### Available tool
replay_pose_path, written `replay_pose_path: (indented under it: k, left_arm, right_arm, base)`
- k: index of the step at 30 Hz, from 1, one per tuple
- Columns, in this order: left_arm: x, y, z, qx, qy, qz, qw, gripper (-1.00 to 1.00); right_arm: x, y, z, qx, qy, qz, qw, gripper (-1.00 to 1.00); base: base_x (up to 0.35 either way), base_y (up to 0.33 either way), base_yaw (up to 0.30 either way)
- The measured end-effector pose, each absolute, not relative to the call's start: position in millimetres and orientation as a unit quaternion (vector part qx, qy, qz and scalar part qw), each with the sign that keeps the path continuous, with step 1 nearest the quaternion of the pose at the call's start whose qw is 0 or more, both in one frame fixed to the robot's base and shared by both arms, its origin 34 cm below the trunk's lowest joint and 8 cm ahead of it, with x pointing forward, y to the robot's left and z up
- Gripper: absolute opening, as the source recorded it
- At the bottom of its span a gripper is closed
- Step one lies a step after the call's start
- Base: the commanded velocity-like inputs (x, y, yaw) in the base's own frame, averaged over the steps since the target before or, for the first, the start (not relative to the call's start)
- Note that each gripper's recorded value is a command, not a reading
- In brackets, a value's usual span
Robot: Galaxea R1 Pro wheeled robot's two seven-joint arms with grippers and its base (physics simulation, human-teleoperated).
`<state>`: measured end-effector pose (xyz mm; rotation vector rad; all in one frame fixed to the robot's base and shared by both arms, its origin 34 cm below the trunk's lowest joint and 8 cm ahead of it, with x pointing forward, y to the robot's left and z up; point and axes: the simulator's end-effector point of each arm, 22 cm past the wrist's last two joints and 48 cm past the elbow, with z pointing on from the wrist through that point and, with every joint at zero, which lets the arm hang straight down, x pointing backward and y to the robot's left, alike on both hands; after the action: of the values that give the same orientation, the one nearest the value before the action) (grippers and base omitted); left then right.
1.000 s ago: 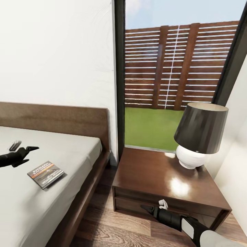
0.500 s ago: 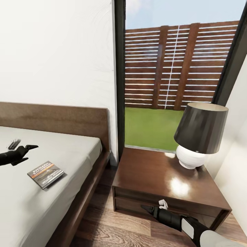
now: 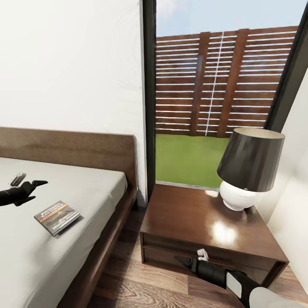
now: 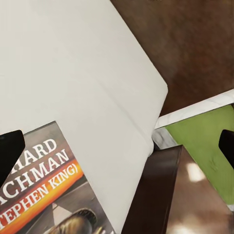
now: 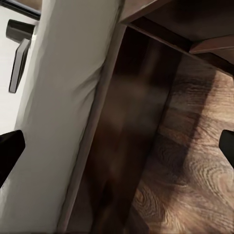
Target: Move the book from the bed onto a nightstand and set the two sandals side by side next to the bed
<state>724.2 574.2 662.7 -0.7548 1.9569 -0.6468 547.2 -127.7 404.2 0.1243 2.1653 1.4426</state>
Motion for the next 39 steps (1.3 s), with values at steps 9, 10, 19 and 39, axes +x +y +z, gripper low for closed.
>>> replay_pose_path:
  k: [9,10,19,39]
  left_arm:
    - [724,574,662,-0.306,0.794,-0.262,0.455,1.00]
    - [724,574,662,-0.305,0.794,-0.262,0.455,1.00]
    - [724,575,663,-0.304,0.794,-0.263,0.456,1.00]
    - [725,572,663,-0.302,0.795,-0.264,0.455,1.00]
  right_arm:
    - [522,-107,423,-0.015,0.776,0.583,0.240,1.00]
    - [517,-105,422,-0.023,0.776,0.585,0.235,1.00]
    - [492,-99,413,-0.072,0.780,0.583,0.213,1.00]
    - [458,-107,386,-0.099,0.782,0.566,0.243,1.00]
  base:
    - [0.000,0.000,0.000]
    - [0.000,0.000,0.000]
    - [0.000,0.000,0.000]
    - [0.000,0.000,0.000]
